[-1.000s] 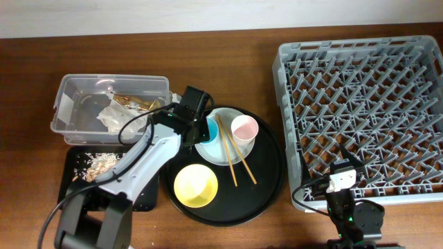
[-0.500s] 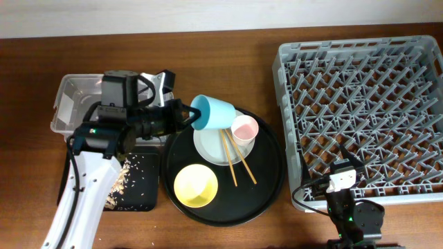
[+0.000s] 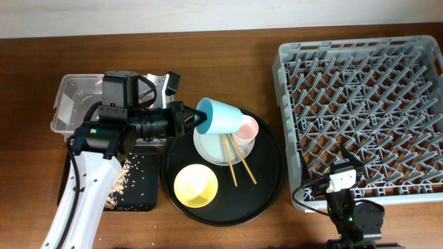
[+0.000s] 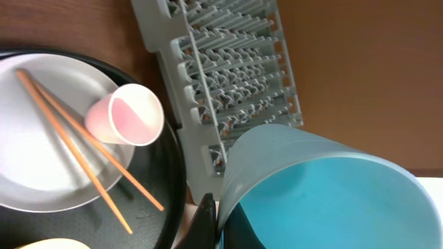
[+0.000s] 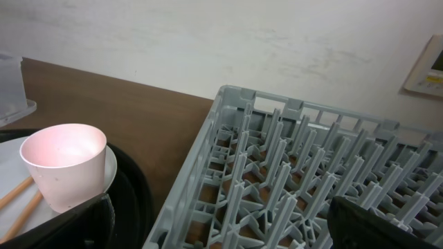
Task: Sort waste into correct bins and load items into the dishwasher rack
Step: 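Hold the blue cup out and bring the right gripper to it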
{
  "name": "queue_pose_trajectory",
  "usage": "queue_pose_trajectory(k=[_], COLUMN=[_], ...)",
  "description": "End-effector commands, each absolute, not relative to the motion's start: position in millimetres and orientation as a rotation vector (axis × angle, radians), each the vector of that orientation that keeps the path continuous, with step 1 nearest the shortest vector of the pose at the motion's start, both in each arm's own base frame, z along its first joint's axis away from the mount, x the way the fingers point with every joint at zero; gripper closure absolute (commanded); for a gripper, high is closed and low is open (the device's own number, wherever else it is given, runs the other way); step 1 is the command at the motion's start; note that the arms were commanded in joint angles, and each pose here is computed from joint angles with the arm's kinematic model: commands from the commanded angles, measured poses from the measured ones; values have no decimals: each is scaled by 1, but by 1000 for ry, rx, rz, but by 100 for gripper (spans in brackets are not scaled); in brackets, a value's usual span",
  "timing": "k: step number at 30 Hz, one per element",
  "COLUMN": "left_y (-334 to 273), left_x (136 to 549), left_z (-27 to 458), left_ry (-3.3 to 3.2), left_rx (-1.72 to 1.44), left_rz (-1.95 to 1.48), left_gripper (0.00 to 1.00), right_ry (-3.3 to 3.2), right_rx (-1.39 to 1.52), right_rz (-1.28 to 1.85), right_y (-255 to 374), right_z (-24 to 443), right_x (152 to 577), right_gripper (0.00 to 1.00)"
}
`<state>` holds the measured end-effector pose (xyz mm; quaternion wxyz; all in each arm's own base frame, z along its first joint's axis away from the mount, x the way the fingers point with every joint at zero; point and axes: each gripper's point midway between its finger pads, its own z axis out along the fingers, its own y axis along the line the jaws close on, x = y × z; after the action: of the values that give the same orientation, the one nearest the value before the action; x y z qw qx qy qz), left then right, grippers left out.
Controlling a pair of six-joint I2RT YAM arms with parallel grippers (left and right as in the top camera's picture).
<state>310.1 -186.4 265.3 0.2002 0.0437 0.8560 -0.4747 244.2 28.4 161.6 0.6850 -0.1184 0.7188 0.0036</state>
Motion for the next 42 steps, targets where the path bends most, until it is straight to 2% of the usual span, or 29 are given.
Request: queue_pose_trajectory(k=[1, 6, 7, 10, 14, 17, 21, 23, 27, 35, 42], left_y=[-195, -210, -210, -210, -211, -212, -214, -218, -235, -246, -267], left_x=[297, 282, 284, 284, 286, 284, 269, 257, 246, 243, 243], left_z=[285, 324, 325, 326, 329, 330, 340, 346, 351, 353, 344], left_ry=[2330, 2133, 2120, 2118, 2095, 2104, 2058, 2030, 1987, 1955, 1995], left_rx=[221, 443, 450, 452, 470, 457, 531, 590, 701, 761, 764], left_rz=[-1449, -1665, -1657, -1656, -1646, -1671, -1782, -1857, -1871, -1839, -1741], left_gripper=[100, 100, 100, 100, 100, 100, 100, 100, 100, 100, 100], right_ry=[1613, 1566, 1490, 1455, 1349, 1525, 1575, 1552, 1631, 1678, 1749], right_rx=[-266, -380, -427, -230, -301, -309, -692, -831, -839, -773, -721], right_rz=[13, 133, 226, 531, 690, 826, 1233, 1376, 1566, 1559, 1464], right_y=[29, 55, 70, 79, 99, 113, 161, 169, 172, 171, 202], right_z=[159, 165, 181, 222, 322, 347, 390, 392, 372, 364, 352], right_x=[244, 238, 232, 221, 182, 179, 161, 159, 175, 192, 203], right_gripper=[1, 1, 1, 1, 1, 1, 1, 2, 1, 0, 1])
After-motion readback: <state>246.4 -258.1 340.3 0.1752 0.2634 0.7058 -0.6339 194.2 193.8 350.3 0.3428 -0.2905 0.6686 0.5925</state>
